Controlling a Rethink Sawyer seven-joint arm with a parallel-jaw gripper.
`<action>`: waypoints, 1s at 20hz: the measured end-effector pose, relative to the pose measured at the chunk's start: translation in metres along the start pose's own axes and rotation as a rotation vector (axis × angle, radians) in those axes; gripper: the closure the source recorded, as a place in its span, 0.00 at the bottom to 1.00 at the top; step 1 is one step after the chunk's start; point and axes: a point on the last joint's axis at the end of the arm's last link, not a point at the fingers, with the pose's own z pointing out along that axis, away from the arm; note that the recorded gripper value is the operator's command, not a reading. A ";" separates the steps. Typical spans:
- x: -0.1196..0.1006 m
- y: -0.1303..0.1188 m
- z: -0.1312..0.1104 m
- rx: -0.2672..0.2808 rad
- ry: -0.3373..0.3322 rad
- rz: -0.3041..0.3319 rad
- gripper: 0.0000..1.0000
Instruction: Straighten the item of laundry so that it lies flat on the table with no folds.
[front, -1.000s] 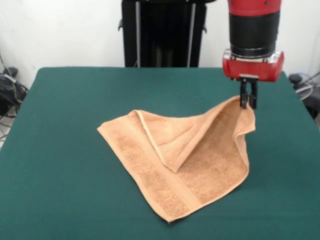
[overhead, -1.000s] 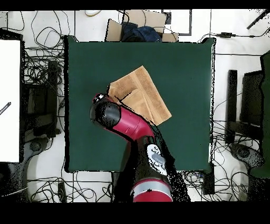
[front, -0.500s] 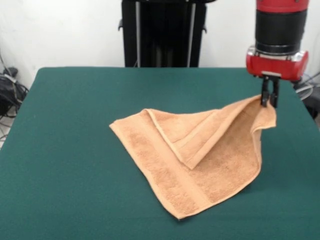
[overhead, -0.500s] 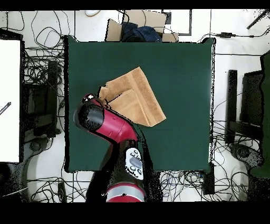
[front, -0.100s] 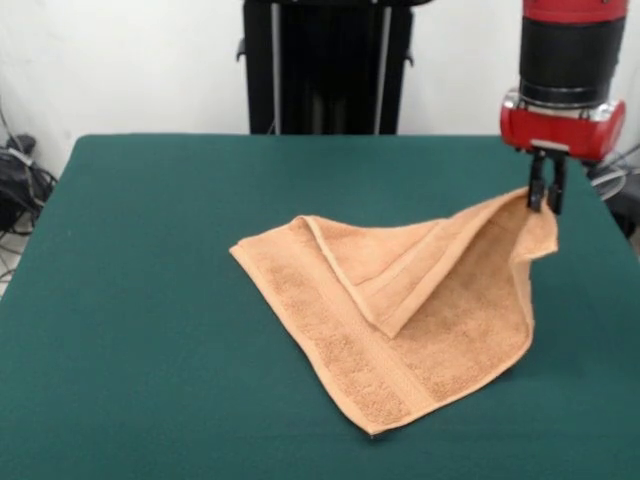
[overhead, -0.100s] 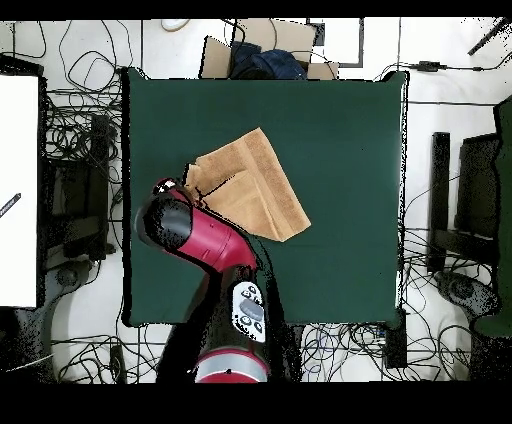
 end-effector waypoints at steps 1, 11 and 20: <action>-0.001 -0.001 0.000 0.000 -0.001 0.001 0.00; -0.015 -0.011 -0.001 0.000 -0.009 0.028 0.00; -0.048 -0.030 -0.013 -0.018 -0.023 0.077 0.00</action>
